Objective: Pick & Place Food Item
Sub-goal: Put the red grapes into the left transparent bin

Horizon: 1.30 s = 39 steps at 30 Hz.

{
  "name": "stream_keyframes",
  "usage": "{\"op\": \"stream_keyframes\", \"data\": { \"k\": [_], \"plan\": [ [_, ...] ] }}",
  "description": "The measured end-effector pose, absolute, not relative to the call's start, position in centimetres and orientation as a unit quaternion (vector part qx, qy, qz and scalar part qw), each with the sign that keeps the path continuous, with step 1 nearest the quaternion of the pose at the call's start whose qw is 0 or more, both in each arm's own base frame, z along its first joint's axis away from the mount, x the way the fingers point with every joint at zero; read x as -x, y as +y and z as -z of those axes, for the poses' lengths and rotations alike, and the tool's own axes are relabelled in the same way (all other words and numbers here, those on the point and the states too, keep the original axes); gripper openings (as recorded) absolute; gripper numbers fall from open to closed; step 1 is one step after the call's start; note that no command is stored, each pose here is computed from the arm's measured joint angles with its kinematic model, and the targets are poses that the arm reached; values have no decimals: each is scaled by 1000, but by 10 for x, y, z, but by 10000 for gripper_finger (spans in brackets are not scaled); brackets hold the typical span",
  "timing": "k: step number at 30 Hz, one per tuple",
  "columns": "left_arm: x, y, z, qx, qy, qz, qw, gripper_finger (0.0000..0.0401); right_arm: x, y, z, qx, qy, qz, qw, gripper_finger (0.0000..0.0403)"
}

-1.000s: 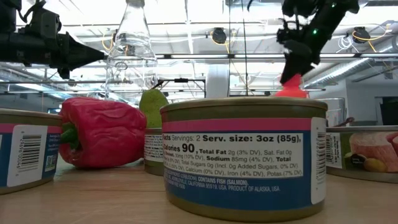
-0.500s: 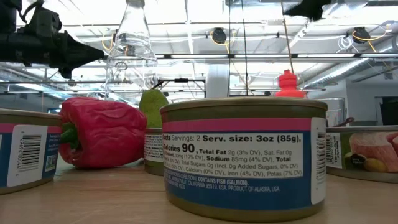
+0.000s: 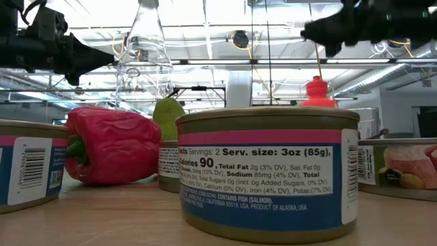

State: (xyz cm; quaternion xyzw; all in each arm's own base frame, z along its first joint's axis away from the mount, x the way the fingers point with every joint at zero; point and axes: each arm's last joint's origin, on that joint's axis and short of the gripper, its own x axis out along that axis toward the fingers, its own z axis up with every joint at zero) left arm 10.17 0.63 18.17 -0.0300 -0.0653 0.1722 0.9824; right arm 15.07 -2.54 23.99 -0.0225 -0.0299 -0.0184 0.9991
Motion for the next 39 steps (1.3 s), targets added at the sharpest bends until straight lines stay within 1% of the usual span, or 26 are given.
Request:
{"op": "stream_keyframes", "data": {
  "k": [4, 6, 8, 13, 16, 18, 22, 25, 28, 31, 33, 39],
  "plan": [
    [-101, 7, -182, 26, -64, -184, 981, 26, -154, -16, -216, 34, -32, -15, 999, 40],
    [-101, 7, -182, 27, -65, -184, 980, 26, -156, -9, -206, 39, -15, -36, 998, 18],
    [-101, 7, -182, 26, -65, -186, 980, 26, -157, -3, -202, 57, -5, -52, 997, 5],
    [-101, 8, -182, 35, -67, -211, 975, 26, -164, 10, -220, 80, -32, -64, 994, 9],
    [-101, 8, -182, 36, -66, -211, 975, 26, -171, 20, -235, 105, -18, -65, 992, 10],
    [-101, 8, -182, 35, -66, -211, 975, 26, -179, 29, -250, 125, 14, -71, 990, 10],
    [-101, 8, -182, 34, -66, -211, 975, 26, -197, 52, -278, 145, 114, -60, 981, 11],
    [-101, 8, -182, 32, -65, -212, 975, 26, -212, 71, -292, 147, 189, -73, 968, 11],
    [-101, 8, -182, 34, -66, -212, 974, 26, -226, 86, -299, 146, 240, -89, 956, 12],
    [-101, 8, -182, 34, -65, -212, 974, 26, -236, 95, -290, 150, 290, -82, 942, 26],
    [-101, 8, -182, 36, -66, -212, 974, 26, -242, 99, -278, 148, 318, -80, 933, 47],
    [-101, 8, -182, 34, -65, -212, 974, 26, -252, 105, -233, 123, 382, -68, 914, 140]
  ]
}}
